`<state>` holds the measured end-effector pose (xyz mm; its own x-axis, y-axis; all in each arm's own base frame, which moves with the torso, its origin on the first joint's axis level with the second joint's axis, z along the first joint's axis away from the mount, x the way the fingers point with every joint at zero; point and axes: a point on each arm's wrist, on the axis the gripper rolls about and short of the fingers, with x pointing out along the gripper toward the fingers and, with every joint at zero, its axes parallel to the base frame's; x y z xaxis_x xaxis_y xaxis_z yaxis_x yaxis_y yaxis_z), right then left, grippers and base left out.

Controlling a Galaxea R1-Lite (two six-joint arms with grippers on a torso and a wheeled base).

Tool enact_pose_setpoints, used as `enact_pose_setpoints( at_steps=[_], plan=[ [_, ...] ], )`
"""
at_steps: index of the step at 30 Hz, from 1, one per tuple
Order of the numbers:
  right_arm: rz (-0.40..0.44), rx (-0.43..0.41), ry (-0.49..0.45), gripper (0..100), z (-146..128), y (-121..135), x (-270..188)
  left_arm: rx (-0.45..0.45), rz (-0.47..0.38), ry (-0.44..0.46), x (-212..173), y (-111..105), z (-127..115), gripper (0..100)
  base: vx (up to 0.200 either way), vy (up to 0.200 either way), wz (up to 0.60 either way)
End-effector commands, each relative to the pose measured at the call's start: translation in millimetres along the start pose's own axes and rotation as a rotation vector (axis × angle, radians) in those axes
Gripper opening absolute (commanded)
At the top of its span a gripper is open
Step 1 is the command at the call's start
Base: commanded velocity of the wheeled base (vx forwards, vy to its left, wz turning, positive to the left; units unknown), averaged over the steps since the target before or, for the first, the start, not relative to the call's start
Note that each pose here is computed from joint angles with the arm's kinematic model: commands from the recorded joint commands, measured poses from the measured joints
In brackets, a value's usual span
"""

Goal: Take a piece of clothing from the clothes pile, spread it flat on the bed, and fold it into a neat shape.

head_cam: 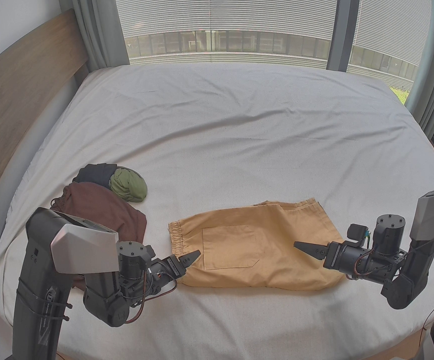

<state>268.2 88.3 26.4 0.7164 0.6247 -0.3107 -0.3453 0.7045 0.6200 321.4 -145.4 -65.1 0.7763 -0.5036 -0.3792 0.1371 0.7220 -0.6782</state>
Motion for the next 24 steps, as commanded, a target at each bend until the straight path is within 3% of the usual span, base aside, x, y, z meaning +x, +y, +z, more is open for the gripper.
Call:
enact_pose_setpoints(
  at_steps=[1,21,22,24],
  plan=[
    [0.005,-0.004,-0.005,100,1,2,0,-0.001,-0.016,-0.011,9,0,0,100,0.000,0.000,0.00],
    [0.012,-0.006,-0.024,100,6,4,-1,-0.004,-0.049,-0.026,21,-5,-2,100,0.000,0.000,0.00],
    [0.012,-0.006,-0.024,100,6,4,-1,-0.003,-0.050,-0.025,21,-6,-2,0,0.000,0.000,0.00],
    [0.015,-0.009,-0.028,100,6,5,-1,-0.004,-0.050,-0.025,21,-5,-2,0,0.000,0.000,0.00]
  ],
)
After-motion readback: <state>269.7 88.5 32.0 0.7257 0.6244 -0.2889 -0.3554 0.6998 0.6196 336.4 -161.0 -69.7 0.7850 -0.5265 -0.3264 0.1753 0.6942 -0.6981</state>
